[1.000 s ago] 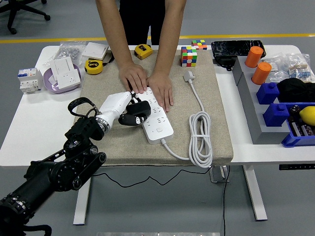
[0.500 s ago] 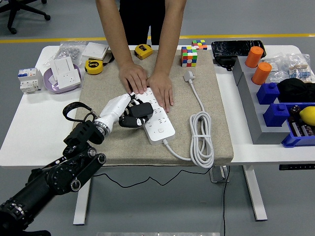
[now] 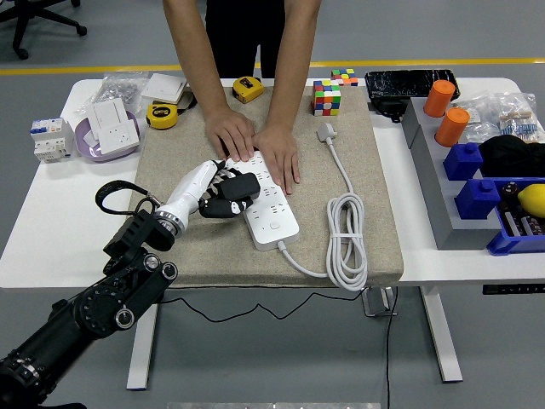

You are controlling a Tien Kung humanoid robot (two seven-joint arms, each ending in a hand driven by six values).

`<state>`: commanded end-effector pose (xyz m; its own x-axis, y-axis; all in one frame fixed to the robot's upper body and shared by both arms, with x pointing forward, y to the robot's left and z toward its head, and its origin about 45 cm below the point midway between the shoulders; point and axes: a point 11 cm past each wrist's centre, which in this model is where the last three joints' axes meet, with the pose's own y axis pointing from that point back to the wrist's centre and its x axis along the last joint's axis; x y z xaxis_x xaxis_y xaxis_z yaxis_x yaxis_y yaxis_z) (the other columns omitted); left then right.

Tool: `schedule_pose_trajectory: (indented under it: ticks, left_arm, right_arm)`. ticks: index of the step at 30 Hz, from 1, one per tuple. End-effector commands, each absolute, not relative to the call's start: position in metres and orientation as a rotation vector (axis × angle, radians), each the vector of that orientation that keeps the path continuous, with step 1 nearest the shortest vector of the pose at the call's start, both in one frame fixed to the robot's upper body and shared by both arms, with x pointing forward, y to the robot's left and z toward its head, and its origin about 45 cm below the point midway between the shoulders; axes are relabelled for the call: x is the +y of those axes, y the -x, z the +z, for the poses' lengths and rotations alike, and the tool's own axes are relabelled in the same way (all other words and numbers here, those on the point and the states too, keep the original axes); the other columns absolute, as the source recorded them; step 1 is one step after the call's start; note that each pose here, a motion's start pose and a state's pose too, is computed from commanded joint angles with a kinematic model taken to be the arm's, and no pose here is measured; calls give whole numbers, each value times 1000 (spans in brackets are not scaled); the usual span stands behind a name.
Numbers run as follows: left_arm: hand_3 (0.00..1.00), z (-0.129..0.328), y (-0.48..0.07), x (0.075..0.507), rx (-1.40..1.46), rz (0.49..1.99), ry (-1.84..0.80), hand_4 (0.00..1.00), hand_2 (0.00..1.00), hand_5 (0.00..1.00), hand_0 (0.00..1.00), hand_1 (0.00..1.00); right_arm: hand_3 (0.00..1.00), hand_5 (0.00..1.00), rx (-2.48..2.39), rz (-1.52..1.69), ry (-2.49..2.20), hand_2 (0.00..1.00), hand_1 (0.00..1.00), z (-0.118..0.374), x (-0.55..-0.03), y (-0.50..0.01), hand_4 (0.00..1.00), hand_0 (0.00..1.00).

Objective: Pick up the plug,place it near the board,insert it into the board,press the button

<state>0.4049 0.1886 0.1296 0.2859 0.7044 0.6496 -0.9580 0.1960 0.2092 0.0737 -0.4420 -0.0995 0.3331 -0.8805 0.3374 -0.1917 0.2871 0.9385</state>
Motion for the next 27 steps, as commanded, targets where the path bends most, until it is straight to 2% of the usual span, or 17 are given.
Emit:
schedule_pose_trajectory:
  ticks: [11, 13, 14, 19, 20, 25, 26, 27]
  left_arm:
    - [438, 126, -401, 211, -161, 1365, -477, 555, 438, 100, 297, 438]
    - [438, 124, -402, 221, -162, 1400, -490, 555, 438, 100, 297, 438]
    - [464, 123, -402, 225, -173, 1413, -503, 563, 446, 113, 326, 472]
    - [464, 119, -407, 247, -321, 1434, -640, 563, 446, 113, 326, 472]
    - [538, 119, -407, 248, -357, 1427, -667, 591, 534, 168, 427, 550]
    - [538, 120, -409, 250, -530, 1369, -781, 591, 534, 168, 427, 550]
    - [579, 120, -409, 249, -557, 1356, -799, 654, 627, 217, 691, 750]
    - [579, 120, -409, 249, -584, 1338, -819, 654, 627, 217, 691, 750]
  right_arm:
    - [683, 585, -1161, -641, -1214, 711, 748, -100, -441, -71, 990, 884]
    - [683, 585, -1160, -642, -1213, 711, 748, -101, -441, -70, 990, 884]
    - [682, 588, -1160, -643, -1213, 711, 748, -101, -441, -70, 990, 884]
    - [682, 588, -1161, -644, -1215, 711, 748, -101, -441, -70, 990, 884]
    - [683, 588, -1163, -643, -1217, 711, 747, -100, -441, -71, 990, 878]
    - [683, 588, -1166, -642, -1219, 711, 747, -100, -440, -73, 990, 878]
    - [683, 590, -1166, -642, -1219, 711, 747, -100, -440, -73, 990, 870]
    - [683, 590, -1166, -643, -1217, 711, 747, -100, -441, -72, 990, 870]
